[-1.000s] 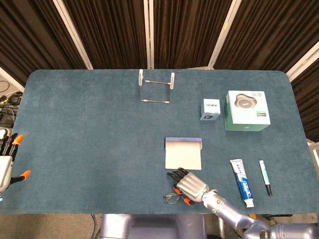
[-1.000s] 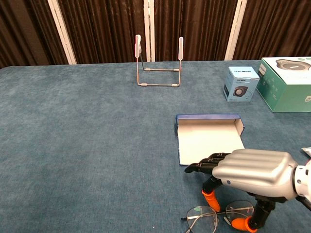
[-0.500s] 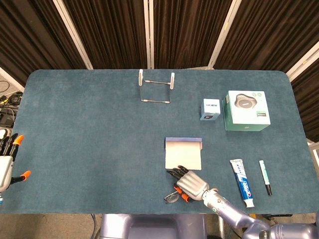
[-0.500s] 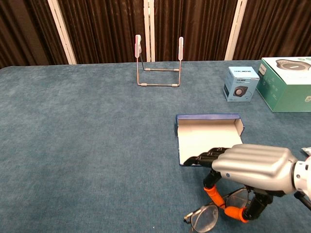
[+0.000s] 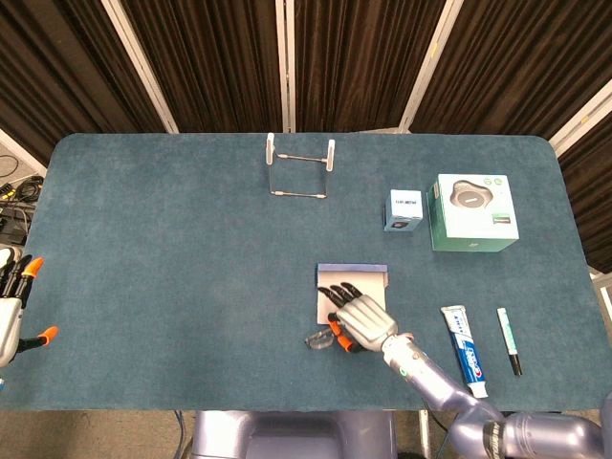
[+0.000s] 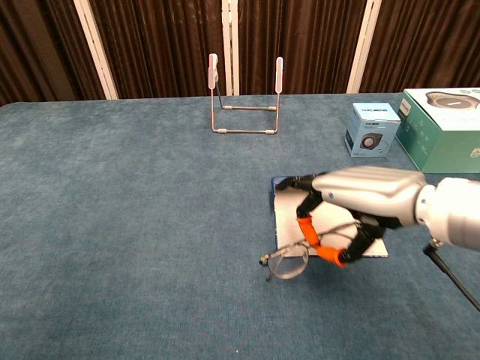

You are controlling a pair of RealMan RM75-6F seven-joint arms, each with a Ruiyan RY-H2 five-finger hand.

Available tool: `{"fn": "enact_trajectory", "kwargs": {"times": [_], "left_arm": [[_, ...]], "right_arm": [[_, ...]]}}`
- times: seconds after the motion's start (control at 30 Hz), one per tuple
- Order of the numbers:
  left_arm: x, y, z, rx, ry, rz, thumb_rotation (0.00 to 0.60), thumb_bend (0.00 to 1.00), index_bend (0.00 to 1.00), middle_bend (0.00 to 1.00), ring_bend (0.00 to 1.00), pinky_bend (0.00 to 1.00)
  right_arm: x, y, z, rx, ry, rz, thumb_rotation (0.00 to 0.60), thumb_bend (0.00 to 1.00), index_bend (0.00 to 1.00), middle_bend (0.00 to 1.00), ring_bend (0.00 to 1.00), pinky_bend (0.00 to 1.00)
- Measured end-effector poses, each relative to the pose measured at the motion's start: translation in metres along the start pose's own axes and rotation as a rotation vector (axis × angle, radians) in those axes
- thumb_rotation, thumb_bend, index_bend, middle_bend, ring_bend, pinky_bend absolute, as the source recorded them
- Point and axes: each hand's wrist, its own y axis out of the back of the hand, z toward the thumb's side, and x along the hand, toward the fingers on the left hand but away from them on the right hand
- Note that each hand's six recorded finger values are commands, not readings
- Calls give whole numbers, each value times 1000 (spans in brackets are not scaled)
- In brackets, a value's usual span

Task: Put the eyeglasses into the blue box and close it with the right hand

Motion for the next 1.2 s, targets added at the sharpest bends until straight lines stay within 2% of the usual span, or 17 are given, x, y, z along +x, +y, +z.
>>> {"fn": "enact_trajectory", "kwargs": {"times": [0.4,0.97,1.07,1.13,1.2], "left_arm": [[5,-3,-7,-12,19,-17,600,0,0,0,0,0],[6,-6,-6,-9,18,-29,600,0,0,0,0,0],[6,-6,-6,-9,17,-29,600,0,0,0,0,0],[5,-6,-5,-9,16,-29,600,0,0,0,0,0],[5,-6,-5,-9,16,-28,600,0,0,0,0,0]], "right_arm": [[-46,18,-31,46,-137,-80,600,388,622,0,0,0],[-46,25,-68,39,-232,-107,600,391,619,0,0,0],[-44,22,-71,40,-239,-96,600,370,560,0,0,0],[-43,20,-72,43,-242,-90,600,292,470,0,0,0],[-42,20,-72,44,-244,-91,600,138,342,0,0,0]]}}
